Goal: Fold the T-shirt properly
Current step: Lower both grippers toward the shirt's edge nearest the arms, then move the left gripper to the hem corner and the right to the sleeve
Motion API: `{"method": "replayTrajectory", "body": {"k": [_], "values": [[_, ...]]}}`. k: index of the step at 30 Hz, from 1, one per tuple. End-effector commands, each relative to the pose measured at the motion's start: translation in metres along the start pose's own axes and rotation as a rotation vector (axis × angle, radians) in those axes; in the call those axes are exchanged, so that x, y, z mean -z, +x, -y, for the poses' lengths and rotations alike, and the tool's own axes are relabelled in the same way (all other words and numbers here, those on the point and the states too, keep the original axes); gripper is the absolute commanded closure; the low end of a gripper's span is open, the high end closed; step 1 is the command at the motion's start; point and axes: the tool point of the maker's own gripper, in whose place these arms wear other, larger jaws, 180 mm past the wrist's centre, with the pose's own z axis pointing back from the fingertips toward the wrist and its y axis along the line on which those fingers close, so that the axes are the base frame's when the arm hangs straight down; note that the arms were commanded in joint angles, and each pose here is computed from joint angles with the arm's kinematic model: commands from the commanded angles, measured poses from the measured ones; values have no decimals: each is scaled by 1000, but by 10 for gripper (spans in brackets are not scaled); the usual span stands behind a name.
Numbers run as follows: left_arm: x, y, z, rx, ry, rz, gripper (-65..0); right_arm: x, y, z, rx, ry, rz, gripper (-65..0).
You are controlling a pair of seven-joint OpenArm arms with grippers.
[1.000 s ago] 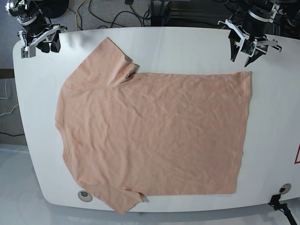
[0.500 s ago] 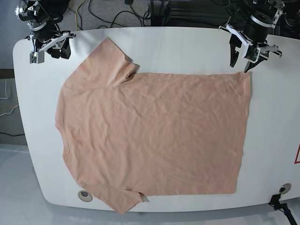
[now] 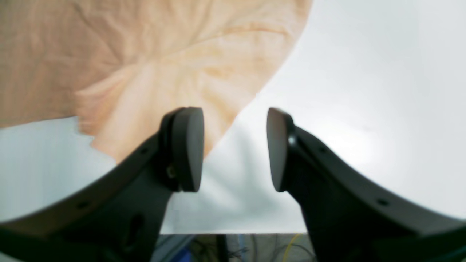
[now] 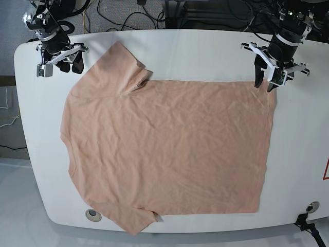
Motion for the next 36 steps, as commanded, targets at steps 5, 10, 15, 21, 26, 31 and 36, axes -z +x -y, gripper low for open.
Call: {"method": "replayTrajectory", "body": {"k": [5, 10, 15, 21, 26, 31, 36], "values": [[-3, 6, -1, 8, 0, 24, -183, 18, -16, 19, 80, 78, -19, -282], [-4, 5, -1, 8, 1, 19, -184, 34, -37, 23, 108, 114, -70, -280], [-4, 4, 1, 7, -7, 16, -184, 46, -53, 4, 99, 180, -122, -281], [-2, -2, 3, -28, -25, -6, -189, 53, -64, -15, 104, 229, -151, -280], [2, -6, 0, -90, -53, -15, -194, 54, -65, -20, 105, 241, -158, -251], [3, -9, -1, -103, -42, -27, -182, 53, -72, -25, 117, 257, -175, -245], [9, -10, -10, -121, -19, -19, -187, 52, -73, -23, 108, 256, -177, -27]]}}
